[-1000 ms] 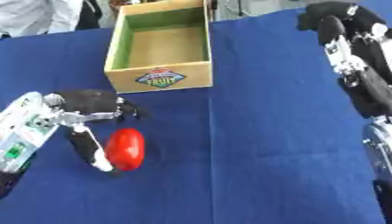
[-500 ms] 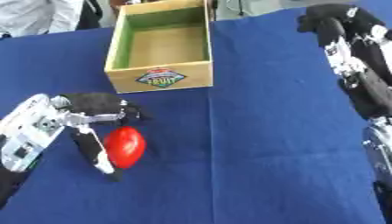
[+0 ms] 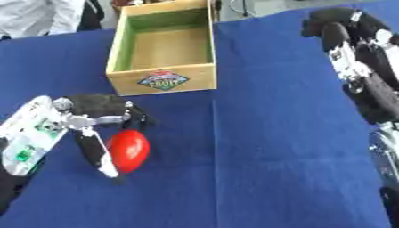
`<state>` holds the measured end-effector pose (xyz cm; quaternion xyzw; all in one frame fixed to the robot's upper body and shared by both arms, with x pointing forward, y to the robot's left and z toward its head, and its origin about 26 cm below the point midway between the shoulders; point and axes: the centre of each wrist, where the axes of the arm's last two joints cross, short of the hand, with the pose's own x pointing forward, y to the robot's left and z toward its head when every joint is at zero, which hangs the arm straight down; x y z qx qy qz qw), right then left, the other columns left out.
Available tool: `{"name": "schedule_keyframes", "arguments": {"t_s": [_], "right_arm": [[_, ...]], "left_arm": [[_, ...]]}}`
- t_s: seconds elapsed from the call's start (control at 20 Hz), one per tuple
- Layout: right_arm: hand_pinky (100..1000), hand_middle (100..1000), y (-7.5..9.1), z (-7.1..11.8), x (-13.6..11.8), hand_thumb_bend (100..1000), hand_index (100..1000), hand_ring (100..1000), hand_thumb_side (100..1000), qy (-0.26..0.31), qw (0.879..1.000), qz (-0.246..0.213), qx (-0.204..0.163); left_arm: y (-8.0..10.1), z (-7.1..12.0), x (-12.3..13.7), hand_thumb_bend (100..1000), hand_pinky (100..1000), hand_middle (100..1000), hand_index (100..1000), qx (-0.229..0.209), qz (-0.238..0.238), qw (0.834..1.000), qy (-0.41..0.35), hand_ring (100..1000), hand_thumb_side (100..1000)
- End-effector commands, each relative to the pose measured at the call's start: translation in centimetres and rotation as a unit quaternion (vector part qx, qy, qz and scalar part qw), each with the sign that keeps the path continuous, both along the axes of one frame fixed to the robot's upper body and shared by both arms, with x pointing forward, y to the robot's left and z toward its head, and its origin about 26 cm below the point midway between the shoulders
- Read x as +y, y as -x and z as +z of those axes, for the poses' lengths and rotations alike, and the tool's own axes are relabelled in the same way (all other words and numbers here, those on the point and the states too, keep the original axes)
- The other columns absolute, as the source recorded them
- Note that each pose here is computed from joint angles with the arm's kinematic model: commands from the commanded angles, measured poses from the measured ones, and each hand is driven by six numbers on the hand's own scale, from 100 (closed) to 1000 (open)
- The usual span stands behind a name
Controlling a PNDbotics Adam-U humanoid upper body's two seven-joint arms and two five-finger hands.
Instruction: Pick up objects on the table and place them in the box.
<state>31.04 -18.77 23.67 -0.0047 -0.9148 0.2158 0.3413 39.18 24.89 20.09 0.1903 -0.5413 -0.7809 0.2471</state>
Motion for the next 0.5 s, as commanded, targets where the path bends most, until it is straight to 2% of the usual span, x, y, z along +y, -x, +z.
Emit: {"name": "schedule_keyframes", "arguments": {"t_s": [0.05, 0.3, 0.5], "right_arm": [[935, 617, 0.35, 0.7, 0.01, 100, 773, 836, 598, 0.0, 1.0, 0.007, -0.015], [935, 616, 0.36, 0.67, 0.04, 100, 773, 836, 598, 0.0, 1.0, 0.009, -0.014], [936, 616, 0.37, 0.62, 0.07, 100, 773, 837, 597, 0.001, 1.0, 0.01, -0.012]], "left_arm": [[-0.07, 1.14, 0.23, 784, 165, 560, 829, 0.003, -0.066, 0.995, -0.07, 455, 396], [-0.13, 0.99, 0.18, 668, 107, 491, 753, 0.003, -0.069, 0.997, -0.044, 406, 402], [-0.1, 1.22, 0.28, 555, 100, 461, 713, -0.005, -0.067, 0.998, -0.018, 372, 438]]}}
